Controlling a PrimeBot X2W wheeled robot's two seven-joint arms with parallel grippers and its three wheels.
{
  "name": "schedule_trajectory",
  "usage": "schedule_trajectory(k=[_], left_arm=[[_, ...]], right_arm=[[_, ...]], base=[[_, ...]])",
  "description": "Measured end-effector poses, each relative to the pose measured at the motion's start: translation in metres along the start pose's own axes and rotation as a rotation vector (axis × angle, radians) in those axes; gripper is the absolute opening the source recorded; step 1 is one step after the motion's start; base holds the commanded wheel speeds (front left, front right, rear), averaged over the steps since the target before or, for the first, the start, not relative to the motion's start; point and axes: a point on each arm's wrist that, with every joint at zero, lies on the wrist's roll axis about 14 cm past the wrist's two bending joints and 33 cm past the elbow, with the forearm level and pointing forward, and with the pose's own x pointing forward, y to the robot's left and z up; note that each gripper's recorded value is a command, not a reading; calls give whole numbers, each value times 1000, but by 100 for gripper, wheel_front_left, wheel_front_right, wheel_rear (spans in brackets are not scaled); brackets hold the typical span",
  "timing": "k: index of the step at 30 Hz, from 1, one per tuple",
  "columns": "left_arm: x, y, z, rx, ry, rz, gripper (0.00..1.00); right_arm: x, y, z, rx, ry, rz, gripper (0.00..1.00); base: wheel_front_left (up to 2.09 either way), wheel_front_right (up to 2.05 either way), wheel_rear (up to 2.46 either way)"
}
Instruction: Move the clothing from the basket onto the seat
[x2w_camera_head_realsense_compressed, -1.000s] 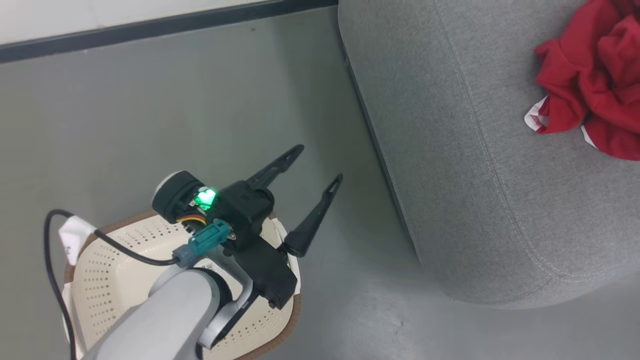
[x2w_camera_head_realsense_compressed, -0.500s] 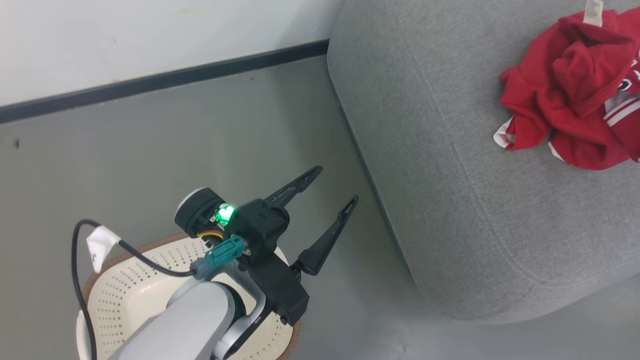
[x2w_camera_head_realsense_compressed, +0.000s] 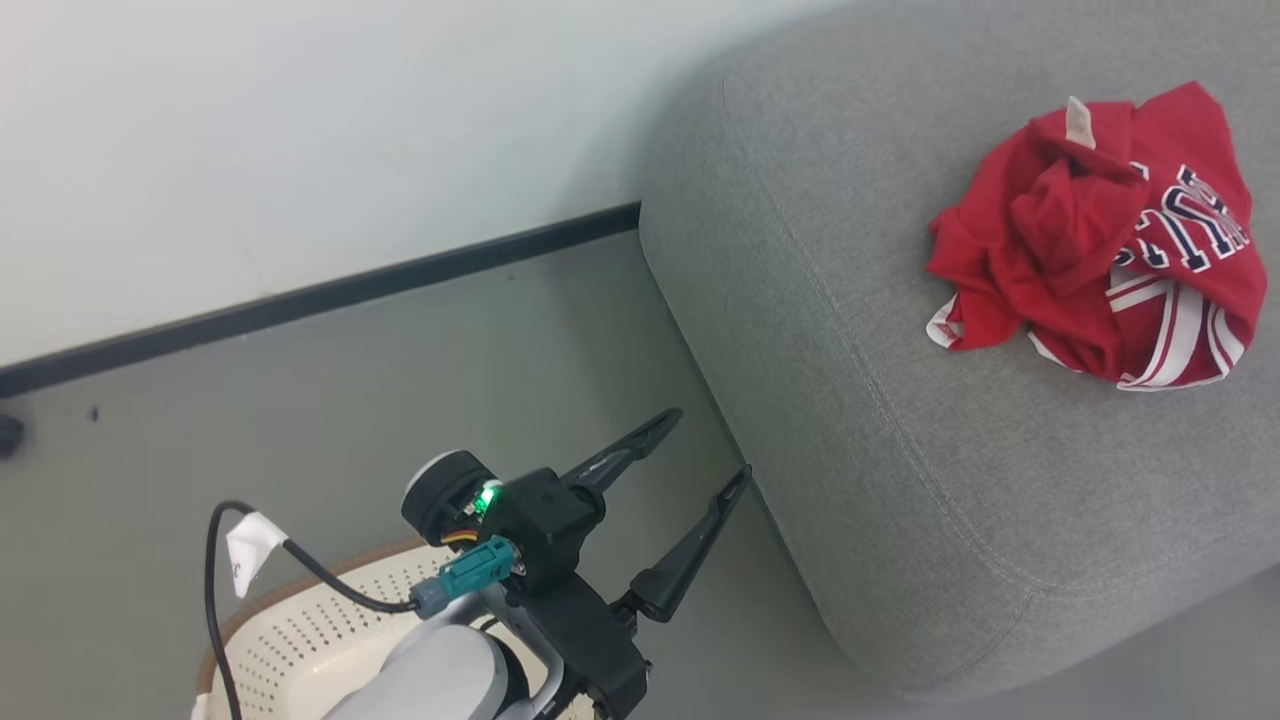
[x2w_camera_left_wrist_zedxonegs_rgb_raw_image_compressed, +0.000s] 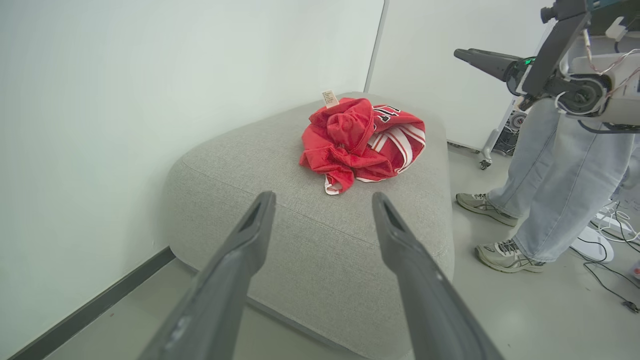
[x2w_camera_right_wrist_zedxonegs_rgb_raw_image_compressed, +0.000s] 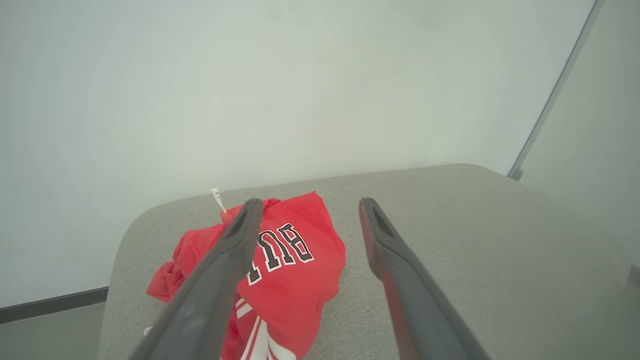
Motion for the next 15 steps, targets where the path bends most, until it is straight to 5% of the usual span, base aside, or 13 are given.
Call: schedule_trajectory(k=[15], left_arm=[[-35,-4,31,38,-82,137,100]], right_arm=[[-30,78,65,202,-275,221,100]], base=[[0,0,0]])
